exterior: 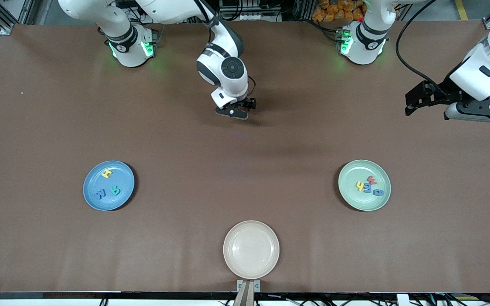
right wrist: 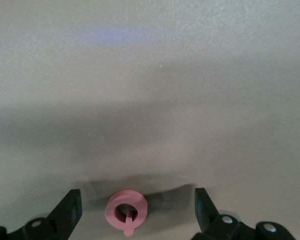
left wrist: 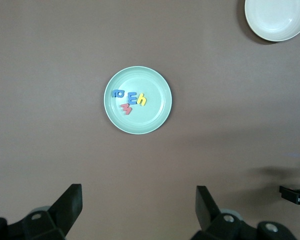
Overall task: Sort uppercase to blue plate, lowercase to green plate
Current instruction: 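Reach the right gripper to the pink Q and grasp it, then carry the Q onto the blue plate and open the right gripper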
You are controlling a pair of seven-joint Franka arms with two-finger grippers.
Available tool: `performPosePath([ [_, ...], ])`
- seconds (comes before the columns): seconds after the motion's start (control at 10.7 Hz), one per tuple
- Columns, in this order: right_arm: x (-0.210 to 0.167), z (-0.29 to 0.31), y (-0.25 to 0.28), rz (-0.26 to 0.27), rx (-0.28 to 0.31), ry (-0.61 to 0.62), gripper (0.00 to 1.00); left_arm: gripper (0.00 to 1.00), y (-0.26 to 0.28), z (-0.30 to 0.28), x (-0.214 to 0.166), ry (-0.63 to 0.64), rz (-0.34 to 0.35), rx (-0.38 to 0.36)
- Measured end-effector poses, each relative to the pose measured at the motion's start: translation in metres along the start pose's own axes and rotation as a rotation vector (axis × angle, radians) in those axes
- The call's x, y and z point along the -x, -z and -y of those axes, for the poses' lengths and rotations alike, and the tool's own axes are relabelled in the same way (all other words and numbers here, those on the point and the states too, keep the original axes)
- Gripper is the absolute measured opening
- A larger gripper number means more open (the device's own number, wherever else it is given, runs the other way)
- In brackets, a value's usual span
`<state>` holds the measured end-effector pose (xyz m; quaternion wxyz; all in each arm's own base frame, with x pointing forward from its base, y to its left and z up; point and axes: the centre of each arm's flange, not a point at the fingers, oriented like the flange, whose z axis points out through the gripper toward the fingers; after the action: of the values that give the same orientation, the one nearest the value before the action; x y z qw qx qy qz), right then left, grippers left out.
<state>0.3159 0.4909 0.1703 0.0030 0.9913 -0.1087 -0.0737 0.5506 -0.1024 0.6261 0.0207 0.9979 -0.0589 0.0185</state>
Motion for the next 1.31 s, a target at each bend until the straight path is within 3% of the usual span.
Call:
performPosePath([
  [0.66, 0.005, 0.001, -0.006, -0.002, -0.005, -0.009, 1.00, 1.00, 0.000, 0.002, 0.000, 0.003, 0.000, 0.000],
  [1.03, 0.008, 0.005, 0.002, -0.010, -0.020, -0.014, 0.44, 1.00, 0.000, 0.002, 0.000, 0.003, 0.000, 0.000],
  [1.31, 0.009, 0.006, 0.005, -0.021, -0.014, 0.003, 0.37, 1.00, 0.000, 0.001, 0.000, 0.002, 0.000, 0.000],
])
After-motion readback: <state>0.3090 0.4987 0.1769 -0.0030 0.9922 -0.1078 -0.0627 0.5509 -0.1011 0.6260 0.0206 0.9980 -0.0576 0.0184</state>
